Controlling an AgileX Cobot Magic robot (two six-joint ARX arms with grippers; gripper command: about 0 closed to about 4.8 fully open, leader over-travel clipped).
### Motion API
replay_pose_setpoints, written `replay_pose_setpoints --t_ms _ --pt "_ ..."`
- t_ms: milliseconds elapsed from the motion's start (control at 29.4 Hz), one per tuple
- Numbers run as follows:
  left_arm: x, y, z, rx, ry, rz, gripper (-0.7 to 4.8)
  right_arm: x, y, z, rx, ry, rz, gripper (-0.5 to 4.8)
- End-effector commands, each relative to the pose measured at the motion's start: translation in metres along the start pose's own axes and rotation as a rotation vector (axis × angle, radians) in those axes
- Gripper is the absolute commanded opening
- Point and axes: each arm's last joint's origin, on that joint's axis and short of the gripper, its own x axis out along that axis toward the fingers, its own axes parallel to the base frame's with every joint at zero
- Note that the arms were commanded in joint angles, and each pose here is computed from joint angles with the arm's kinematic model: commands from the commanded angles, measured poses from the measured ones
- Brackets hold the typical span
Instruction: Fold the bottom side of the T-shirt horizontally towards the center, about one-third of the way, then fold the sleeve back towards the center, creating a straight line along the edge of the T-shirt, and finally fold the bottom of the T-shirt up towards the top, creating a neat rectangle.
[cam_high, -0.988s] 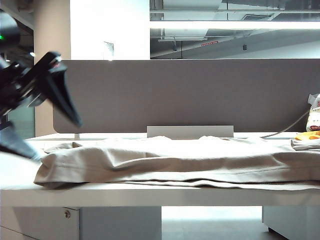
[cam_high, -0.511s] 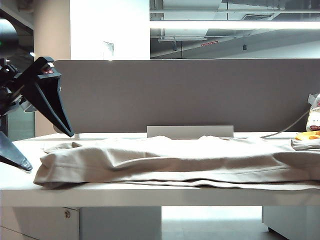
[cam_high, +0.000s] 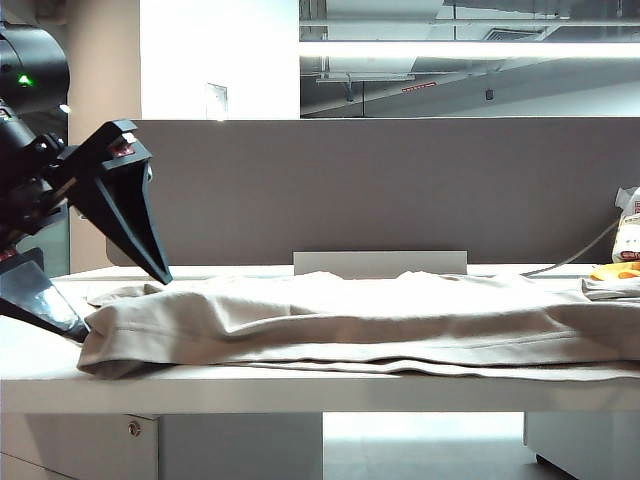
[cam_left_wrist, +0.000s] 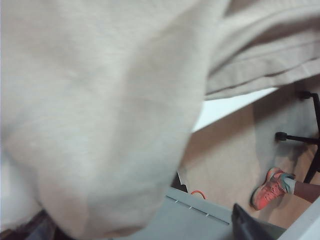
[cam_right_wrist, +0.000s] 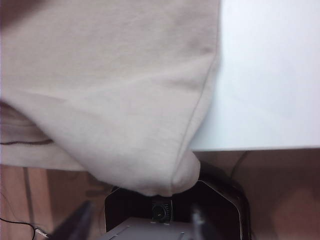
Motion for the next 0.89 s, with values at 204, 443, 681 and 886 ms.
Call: replay_pose_setpoints --t_ms 204,443,681,886 --pt "0.0 0.0 0.0 0.0 0.0 0.006 4.51 0.007 -0.002 0.001 0.006 0.029 -0.007 2.5" --pt "0.0 0.0 0.0 -0.003 0.004 0.011 4.38 0.026 -0.008 0.001 0.011 0.124 -0.017 2.5" --pt "0.0 0.0 0.0 -0.001 0.001 0.021 3.92 0.027 -0.008 0.003 0.001 0.101 -0.013 2.08" --pt "0.0 0.0 0.001 0.002 -0.005 0.02 3.89 0.027 -0.008 0.006 -0.01 0.069 -0.011 2.05"
